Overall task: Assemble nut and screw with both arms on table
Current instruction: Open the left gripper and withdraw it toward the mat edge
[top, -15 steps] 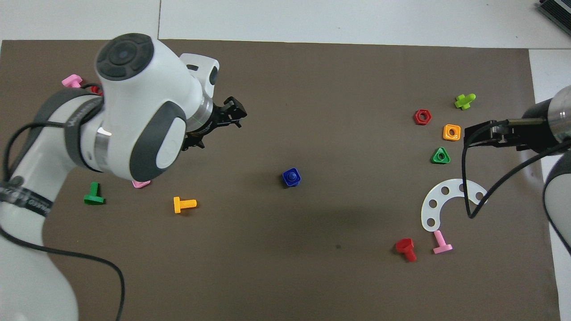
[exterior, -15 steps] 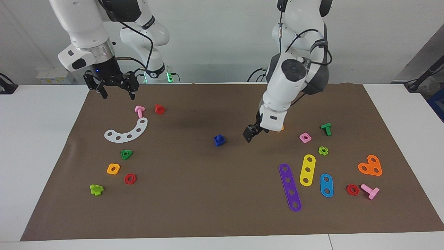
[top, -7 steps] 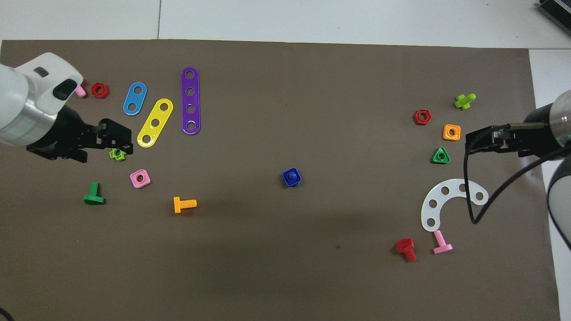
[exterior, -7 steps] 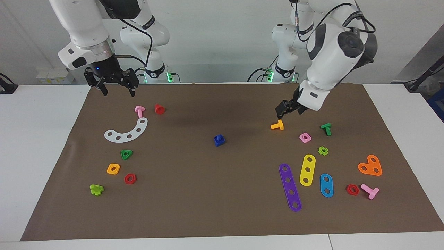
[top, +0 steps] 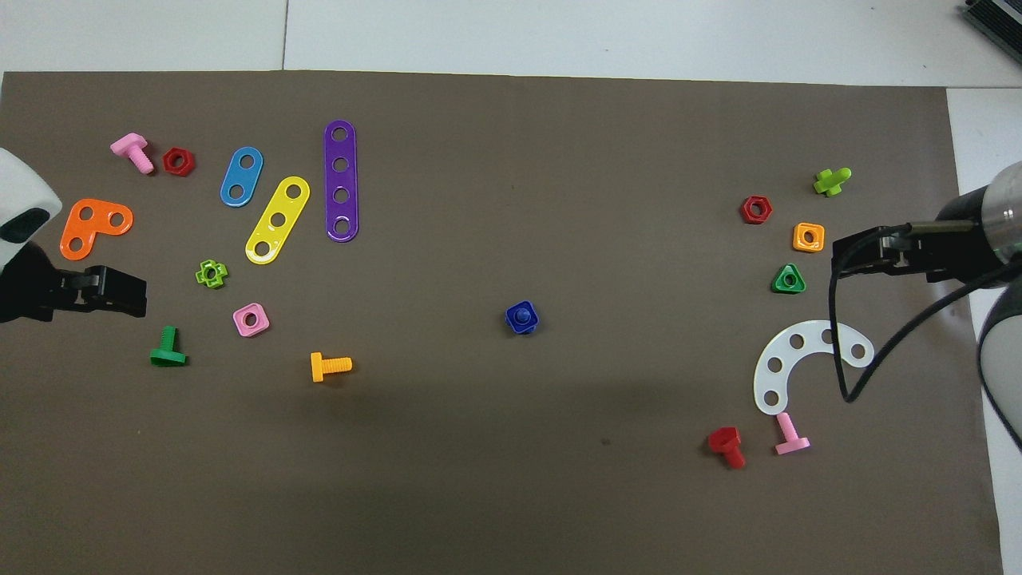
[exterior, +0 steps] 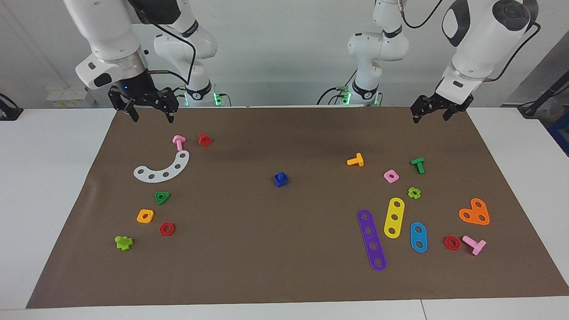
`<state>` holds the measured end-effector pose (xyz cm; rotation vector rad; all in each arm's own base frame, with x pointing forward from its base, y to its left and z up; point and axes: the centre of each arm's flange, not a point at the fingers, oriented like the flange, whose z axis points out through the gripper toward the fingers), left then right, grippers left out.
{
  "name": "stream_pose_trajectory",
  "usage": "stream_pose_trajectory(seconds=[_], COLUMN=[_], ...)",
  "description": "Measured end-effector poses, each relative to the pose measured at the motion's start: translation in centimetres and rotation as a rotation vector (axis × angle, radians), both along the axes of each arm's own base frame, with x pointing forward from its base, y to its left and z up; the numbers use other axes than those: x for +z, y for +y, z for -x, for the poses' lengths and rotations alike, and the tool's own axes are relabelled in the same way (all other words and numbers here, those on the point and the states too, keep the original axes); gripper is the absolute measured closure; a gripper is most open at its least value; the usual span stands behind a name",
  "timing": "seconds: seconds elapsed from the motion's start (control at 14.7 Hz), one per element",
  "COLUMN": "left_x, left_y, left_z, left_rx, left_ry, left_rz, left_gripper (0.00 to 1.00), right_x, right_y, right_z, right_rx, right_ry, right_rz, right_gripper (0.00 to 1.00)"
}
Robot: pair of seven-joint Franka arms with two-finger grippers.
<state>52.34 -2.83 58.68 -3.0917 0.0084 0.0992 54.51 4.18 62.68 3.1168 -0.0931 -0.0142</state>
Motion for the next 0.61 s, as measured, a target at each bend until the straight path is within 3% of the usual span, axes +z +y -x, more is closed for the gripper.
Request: stream_pose_trajectory(seconds=[0.2,0.61], left_x=[1.1,1.2], left_y=[0.8,1.6], left_z=[-1.0,-1.1], left_rx=[-0.017,-0.043], left_ry=[-0.092,-0.1], left_rz=[0.007,0.016], left_gripper=[0.0,0.0], right_x=[0.1,0.1], right_y=[0.0,0.0], right_z=[0.0,0.0], right_rx=[0.006,0.012], right_ry=[-0.003,-0.005], right_rz=[0.003,0.006], right_gripper=[0.0,0.0])
